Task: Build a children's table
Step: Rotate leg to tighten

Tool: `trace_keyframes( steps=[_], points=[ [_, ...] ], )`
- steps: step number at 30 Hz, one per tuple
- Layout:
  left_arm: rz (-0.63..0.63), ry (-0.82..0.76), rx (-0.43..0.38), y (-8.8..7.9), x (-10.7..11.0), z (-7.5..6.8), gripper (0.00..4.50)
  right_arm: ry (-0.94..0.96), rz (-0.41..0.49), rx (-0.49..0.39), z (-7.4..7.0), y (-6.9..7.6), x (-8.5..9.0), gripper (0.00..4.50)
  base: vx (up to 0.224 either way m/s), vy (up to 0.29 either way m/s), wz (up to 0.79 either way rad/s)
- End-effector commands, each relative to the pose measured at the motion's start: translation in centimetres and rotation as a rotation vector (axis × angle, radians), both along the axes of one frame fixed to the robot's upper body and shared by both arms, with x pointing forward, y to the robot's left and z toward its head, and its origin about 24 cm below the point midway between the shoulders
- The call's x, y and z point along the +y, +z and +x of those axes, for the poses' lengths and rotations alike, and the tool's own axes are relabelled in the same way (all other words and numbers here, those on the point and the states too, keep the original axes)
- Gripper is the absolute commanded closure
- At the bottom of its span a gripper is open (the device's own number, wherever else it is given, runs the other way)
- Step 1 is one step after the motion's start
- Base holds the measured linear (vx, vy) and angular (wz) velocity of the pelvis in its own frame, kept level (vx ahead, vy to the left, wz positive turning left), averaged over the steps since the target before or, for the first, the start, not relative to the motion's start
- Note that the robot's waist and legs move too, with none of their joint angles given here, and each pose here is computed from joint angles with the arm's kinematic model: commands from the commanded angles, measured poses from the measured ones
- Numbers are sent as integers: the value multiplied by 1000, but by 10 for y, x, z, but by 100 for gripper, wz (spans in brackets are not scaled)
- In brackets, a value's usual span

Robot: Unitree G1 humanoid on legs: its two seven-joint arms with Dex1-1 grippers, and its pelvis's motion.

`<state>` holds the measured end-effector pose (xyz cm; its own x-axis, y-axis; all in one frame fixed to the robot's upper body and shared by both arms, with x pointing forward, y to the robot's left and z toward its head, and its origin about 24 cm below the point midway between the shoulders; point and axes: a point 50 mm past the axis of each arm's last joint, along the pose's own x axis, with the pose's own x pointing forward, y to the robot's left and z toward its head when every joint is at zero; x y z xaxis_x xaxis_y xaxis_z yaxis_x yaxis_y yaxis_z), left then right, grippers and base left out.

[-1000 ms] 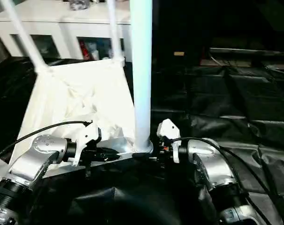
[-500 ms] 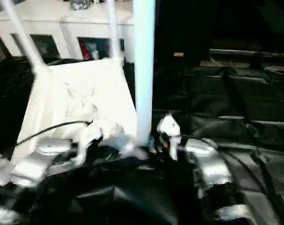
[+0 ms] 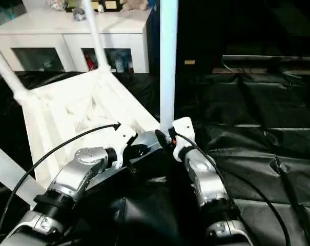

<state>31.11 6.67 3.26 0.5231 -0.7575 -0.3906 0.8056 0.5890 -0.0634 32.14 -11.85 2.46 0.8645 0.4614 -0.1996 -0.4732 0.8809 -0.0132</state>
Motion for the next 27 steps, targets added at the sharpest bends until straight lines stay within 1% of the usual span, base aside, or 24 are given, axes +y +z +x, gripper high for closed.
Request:
trace_keyframes(
  steps=[1,3,6,7,8,11,13,18,20,24,25,27],
  points=[
    [-75,-71,-86,20,-22,3,450,246,40,75,-16,-12,42,106,0,0,0],
    [-78,-97,-92,21,-15,2,450,272,28,67,-15,-10,35,83,0,0,0],
    [-81,-157,-90,20,-1,-3,450,363,26,61,-16,-4,21,83,0,0,0],
    [-78,-212,-78,21,11,-8,450,496,10,49,-21,2,10,83,0,0,0],
    [-72,-233,-72,20,16,-10,450,548,15,55,-24,4,6,83,0,0,0],
    [-55,-293,-50,20,29,-16,450,647,30,67,-29,12,-4,83,0,0,0],
    [-37,-353,-17,19,42,-23,450,715,26,74,-32,17,-11,83,0,0,0],
    [-11,-404,17,18,53,-30,450,765,-10,54,-32,20,-15,83,0,0,0],
    [-5,-406,21,18,56,-32,450,801,-19,66,-33,19,-15,83,0,0,0],
    [-5,-404,18,20,58,-32,450,840,-8,74,-35,17,-11,83,0,0,0],
    [-6,-403,17,20,57,-32,450,846,-4,75,-35,17,-10,108,0,0,0],
    [-5,-404,17,19,57,-32,450,849,-3,76,-35,16,-9,118,0,0,0]
  ],
)
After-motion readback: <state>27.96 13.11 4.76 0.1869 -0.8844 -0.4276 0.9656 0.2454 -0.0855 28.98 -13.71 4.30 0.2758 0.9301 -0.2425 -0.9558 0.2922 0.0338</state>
